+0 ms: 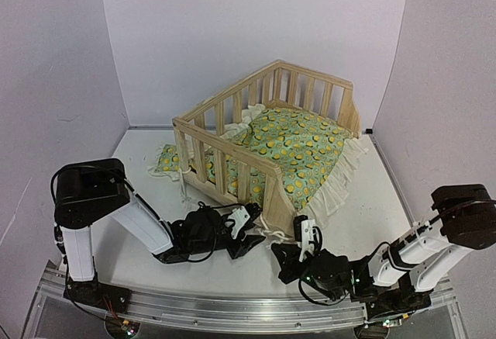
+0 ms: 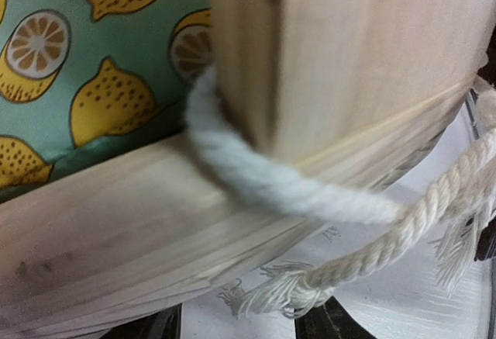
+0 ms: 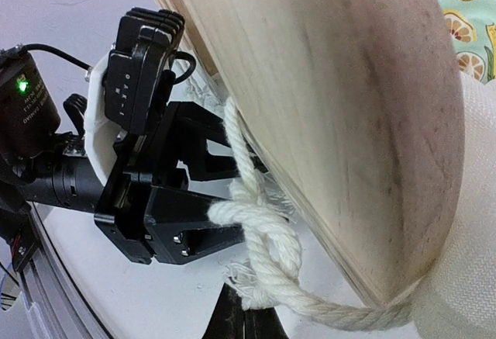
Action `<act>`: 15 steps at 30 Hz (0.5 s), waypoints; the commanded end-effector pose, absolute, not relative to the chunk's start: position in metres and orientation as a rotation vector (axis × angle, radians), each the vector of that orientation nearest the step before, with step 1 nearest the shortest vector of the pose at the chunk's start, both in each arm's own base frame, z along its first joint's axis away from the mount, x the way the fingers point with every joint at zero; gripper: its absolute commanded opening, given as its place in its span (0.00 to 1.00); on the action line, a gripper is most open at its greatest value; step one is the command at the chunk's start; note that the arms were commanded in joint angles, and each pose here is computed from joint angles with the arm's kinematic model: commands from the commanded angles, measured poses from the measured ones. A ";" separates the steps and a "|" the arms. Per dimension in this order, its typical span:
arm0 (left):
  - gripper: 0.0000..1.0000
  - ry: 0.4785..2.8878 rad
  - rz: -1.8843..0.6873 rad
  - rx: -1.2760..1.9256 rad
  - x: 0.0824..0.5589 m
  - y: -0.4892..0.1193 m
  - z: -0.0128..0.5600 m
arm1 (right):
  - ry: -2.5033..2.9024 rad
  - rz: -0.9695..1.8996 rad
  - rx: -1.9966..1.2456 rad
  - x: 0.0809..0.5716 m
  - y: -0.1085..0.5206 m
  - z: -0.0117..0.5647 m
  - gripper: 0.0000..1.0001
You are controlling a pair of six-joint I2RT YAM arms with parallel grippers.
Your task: Set up the pet bed
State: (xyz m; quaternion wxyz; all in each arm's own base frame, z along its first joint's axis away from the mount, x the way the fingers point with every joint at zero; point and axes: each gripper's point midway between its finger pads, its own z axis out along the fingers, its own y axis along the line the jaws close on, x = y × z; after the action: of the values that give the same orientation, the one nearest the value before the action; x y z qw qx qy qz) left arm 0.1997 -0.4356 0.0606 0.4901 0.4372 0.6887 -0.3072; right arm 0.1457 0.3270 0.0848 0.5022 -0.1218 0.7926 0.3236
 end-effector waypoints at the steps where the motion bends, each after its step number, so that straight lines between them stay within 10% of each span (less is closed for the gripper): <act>1: 0.46 1.517 -0.827 0.990 0.197 -0.459 0.108 | 1.879 0.841 -0.271 0.146 0.337 0.107 0.00; 4: 0.41 1.477 -0.853 1.012 0.185 -0.460 0.115 | 1.879 0.841 -0.271 0.146 0.336 0.108 0.00; 9: 0.01 1.476 -0.838 0.993 0.182 -0.456 0.120 | 1.918 0.800 -0.309 0.144 0.337 0.102 0.00; 15: 0.00 1.592 -0.706 0.843 0.196 -0.406 0.132 | 2.287 0.632 -0.445 0.115 0.319 0.066 0.00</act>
State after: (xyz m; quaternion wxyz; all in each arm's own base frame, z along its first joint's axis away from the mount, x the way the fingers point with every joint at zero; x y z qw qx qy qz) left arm 0.1797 -0.4326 0.0865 0.5203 0.4295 0.6662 -0.3178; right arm 0.1380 0.3292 0.0771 0.4528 -0.1481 0.8318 0.2849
